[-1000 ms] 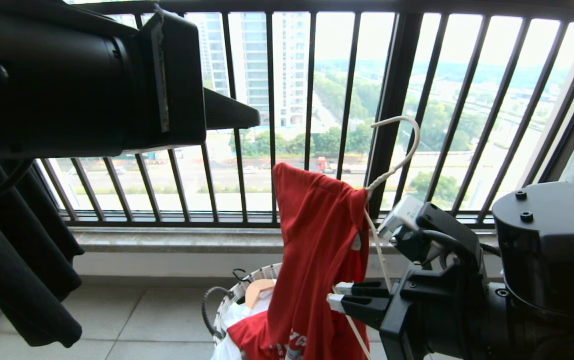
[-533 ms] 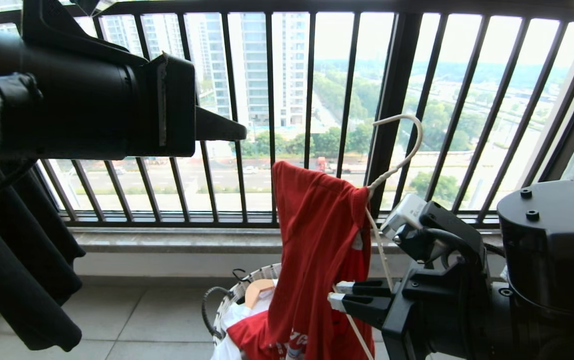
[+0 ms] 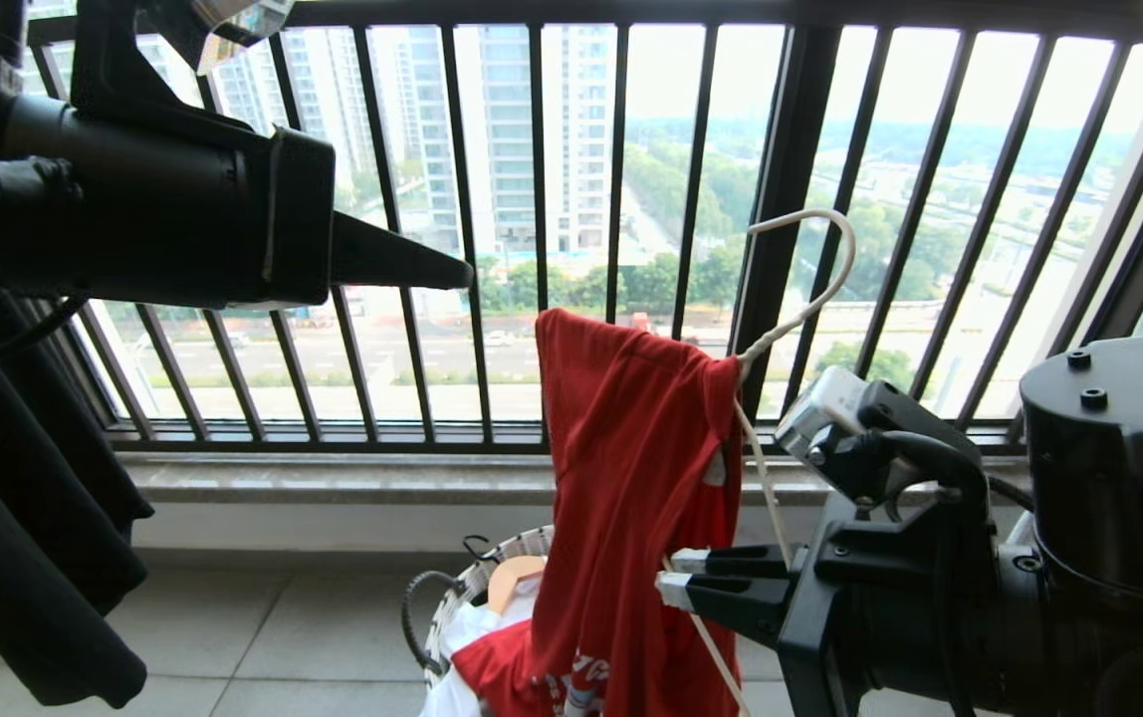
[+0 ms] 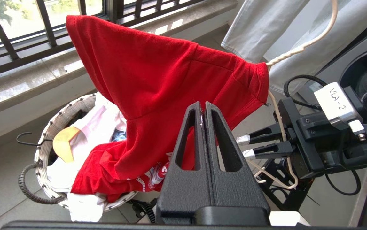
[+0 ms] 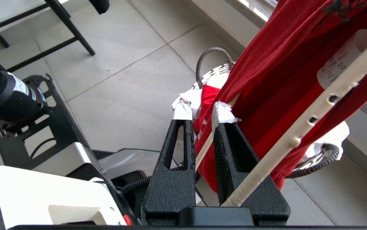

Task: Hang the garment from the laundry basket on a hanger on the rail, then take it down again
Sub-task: Hang the clothes on the clothes rack

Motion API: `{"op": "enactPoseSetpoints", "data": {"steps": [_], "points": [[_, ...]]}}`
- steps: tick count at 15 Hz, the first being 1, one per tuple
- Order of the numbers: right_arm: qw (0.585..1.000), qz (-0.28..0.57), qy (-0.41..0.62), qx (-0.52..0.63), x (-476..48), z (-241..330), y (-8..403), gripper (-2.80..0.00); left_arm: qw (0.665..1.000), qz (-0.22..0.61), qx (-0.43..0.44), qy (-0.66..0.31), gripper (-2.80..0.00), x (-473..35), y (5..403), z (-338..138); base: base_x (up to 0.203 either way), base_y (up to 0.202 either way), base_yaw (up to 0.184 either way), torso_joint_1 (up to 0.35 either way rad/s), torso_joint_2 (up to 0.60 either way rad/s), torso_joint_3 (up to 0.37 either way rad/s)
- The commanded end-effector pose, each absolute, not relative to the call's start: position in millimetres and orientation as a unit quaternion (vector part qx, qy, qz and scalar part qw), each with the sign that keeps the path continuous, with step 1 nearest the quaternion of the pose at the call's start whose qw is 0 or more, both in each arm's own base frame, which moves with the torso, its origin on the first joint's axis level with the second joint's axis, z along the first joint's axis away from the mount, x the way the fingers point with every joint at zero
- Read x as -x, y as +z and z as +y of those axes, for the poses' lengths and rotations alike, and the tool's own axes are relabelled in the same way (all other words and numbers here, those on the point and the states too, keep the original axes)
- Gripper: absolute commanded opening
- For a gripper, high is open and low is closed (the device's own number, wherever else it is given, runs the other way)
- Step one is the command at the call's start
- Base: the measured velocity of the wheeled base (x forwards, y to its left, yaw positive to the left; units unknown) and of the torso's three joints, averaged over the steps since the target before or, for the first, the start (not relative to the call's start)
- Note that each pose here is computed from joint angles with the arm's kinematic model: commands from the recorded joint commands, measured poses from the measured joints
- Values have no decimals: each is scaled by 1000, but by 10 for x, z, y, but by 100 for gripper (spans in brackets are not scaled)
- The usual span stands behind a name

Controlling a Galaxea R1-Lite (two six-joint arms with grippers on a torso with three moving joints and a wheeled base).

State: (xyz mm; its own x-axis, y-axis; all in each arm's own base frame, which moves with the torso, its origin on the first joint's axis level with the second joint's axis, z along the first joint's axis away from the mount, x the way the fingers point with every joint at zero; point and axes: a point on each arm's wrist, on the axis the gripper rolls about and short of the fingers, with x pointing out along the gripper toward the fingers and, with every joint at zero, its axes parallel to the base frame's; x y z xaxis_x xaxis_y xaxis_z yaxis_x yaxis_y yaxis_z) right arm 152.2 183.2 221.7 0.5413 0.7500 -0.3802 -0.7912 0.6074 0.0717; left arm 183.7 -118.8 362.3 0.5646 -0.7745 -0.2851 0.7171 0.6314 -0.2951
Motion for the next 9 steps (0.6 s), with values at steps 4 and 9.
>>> {"op": "enactPoseSetpoints", "data": {"steps": [4,9], "points": [[865,166,470,65,-1785,1910,2320,-280,893,222,69,-386,-280,-2336,3537,-1090,0,0,0,0,0,0],[833,162,525,64,-1975,1921,2330,-280,880,242,61,-405,-280,-2355,3544,-997,0,0,0,0,0,0]]}}
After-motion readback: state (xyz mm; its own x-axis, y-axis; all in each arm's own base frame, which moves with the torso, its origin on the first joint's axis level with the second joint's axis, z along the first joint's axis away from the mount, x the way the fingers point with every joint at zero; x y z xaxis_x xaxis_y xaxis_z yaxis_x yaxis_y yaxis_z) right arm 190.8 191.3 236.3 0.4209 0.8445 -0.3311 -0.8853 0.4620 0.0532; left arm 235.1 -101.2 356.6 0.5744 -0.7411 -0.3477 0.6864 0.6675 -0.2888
